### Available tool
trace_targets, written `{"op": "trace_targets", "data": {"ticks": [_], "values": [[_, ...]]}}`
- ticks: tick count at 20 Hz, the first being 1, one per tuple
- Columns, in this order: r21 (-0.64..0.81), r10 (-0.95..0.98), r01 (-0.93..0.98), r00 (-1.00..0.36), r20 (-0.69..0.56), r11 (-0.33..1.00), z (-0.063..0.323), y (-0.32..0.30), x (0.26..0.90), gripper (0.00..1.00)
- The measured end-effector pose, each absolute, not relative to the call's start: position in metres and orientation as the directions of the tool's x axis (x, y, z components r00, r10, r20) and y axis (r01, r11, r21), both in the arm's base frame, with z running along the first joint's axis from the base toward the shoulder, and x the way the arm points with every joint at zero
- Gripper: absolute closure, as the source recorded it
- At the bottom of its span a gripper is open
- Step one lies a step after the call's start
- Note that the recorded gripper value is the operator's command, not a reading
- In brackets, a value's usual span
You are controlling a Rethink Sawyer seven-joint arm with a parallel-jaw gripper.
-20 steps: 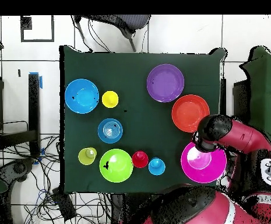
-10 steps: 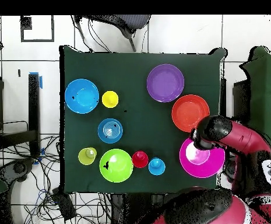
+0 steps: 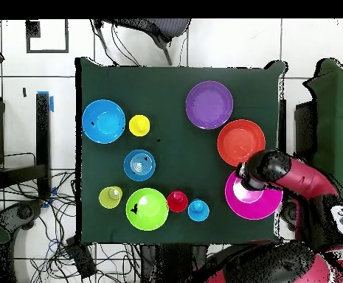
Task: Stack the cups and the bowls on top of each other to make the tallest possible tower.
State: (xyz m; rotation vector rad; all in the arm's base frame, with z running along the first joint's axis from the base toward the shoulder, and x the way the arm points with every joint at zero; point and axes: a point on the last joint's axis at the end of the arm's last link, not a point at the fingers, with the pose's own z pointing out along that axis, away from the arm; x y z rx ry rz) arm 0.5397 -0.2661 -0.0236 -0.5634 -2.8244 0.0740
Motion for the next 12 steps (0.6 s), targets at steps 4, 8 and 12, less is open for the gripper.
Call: {"op": "trace_targets", "data": {"ticks": [4,8,12], "values": [[-0.096,0.378,0.366,-0.893,0.243,0.926,-0.0242,-0.2625,0.5415,0.00],[-0.095,0.373,0.360,-0.896,0.242,0.928,-0.0241,-0.2592,0.5433,0.00],[-0.087,0.369,0.359,-0.898,0.240,0.929,-0.0204,-0.2561,0.5471,0.00]]}}
